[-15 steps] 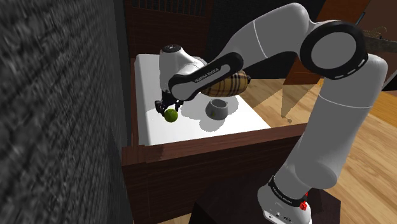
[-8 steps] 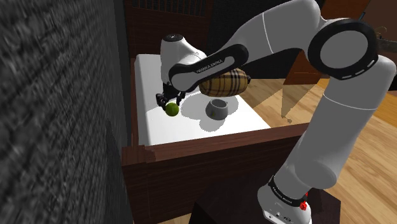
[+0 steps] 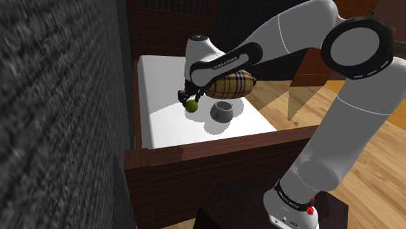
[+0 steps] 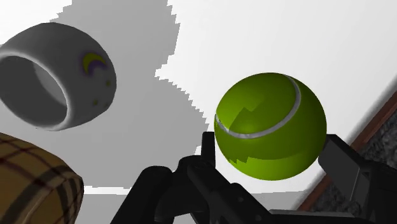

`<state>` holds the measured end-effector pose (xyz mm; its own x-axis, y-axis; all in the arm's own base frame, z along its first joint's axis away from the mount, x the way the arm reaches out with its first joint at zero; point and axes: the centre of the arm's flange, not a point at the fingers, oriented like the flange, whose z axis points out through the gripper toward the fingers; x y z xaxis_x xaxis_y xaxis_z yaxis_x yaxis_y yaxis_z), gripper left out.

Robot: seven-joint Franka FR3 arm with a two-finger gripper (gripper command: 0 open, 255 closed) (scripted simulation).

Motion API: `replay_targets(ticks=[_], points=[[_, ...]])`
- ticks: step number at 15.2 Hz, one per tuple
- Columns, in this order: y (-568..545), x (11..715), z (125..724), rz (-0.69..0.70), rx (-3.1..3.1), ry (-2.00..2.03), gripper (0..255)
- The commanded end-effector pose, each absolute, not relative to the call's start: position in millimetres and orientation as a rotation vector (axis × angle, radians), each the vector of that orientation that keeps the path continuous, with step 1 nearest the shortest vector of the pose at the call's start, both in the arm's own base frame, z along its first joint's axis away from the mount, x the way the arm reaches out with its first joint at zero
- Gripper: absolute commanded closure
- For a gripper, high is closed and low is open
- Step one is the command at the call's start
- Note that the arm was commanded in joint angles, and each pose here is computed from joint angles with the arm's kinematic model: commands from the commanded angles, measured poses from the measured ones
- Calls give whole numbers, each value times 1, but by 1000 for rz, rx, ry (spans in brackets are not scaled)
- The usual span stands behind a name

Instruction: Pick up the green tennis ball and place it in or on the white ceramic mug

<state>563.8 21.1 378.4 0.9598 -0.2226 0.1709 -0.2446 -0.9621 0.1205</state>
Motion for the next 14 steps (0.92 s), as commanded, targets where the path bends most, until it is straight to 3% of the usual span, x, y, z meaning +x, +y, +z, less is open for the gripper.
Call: replay_targets(ticks=[1,14], points=[[-5,561,381,236,2971,-354,255],[-176,546,384,236,2971,-354,255]])
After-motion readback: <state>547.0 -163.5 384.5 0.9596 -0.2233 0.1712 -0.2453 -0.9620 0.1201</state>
